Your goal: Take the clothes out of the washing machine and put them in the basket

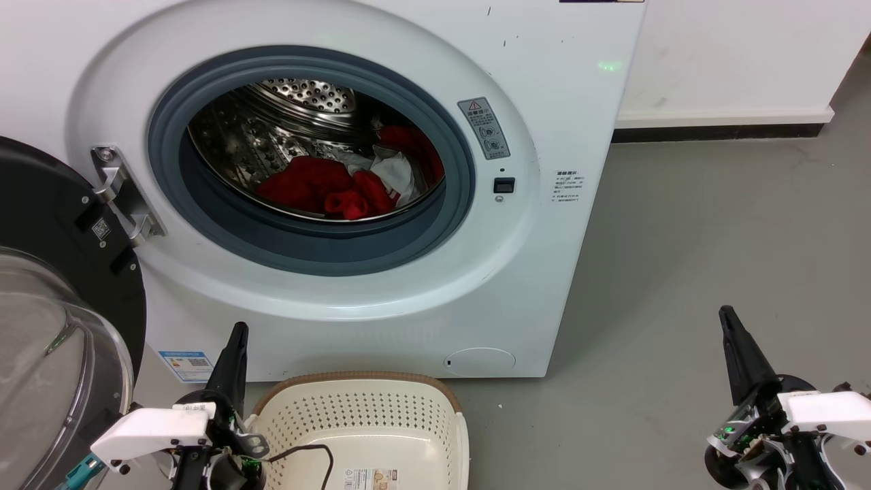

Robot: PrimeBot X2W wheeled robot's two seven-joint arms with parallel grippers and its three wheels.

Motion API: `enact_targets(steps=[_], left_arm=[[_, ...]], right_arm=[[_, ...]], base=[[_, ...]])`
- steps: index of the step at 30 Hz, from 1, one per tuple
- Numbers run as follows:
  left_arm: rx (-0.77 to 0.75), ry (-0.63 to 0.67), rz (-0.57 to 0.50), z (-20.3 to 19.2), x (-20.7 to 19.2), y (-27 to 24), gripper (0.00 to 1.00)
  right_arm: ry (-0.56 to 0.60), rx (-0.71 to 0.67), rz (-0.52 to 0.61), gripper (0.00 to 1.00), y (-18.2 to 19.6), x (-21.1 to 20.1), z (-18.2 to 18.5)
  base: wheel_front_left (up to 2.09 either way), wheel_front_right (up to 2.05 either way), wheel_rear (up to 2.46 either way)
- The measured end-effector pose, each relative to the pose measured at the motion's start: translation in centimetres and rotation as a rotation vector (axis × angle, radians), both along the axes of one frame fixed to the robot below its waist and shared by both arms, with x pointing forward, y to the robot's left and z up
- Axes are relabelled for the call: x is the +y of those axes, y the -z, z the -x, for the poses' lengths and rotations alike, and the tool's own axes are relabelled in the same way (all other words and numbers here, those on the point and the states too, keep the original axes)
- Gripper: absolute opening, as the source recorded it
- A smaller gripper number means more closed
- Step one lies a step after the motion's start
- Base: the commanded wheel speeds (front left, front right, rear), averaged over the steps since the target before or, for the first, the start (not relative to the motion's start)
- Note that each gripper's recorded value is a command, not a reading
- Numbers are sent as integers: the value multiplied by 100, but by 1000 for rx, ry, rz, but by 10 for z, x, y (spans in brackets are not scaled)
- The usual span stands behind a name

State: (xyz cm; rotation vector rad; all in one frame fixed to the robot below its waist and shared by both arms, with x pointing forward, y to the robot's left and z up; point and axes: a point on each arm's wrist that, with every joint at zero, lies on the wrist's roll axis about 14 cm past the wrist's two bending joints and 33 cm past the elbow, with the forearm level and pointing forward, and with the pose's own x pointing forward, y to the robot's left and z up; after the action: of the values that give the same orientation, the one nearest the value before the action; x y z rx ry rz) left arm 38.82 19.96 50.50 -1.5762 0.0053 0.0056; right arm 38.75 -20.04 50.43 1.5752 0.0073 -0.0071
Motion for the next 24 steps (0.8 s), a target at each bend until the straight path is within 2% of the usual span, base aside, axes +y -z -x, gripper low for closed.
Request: enact_targets(steps=[24], left_arm=[[0,0,0,0,0,0,0]], right_arm=[[0,0,0,0,0,0,0]], base=[[0,0,0]])
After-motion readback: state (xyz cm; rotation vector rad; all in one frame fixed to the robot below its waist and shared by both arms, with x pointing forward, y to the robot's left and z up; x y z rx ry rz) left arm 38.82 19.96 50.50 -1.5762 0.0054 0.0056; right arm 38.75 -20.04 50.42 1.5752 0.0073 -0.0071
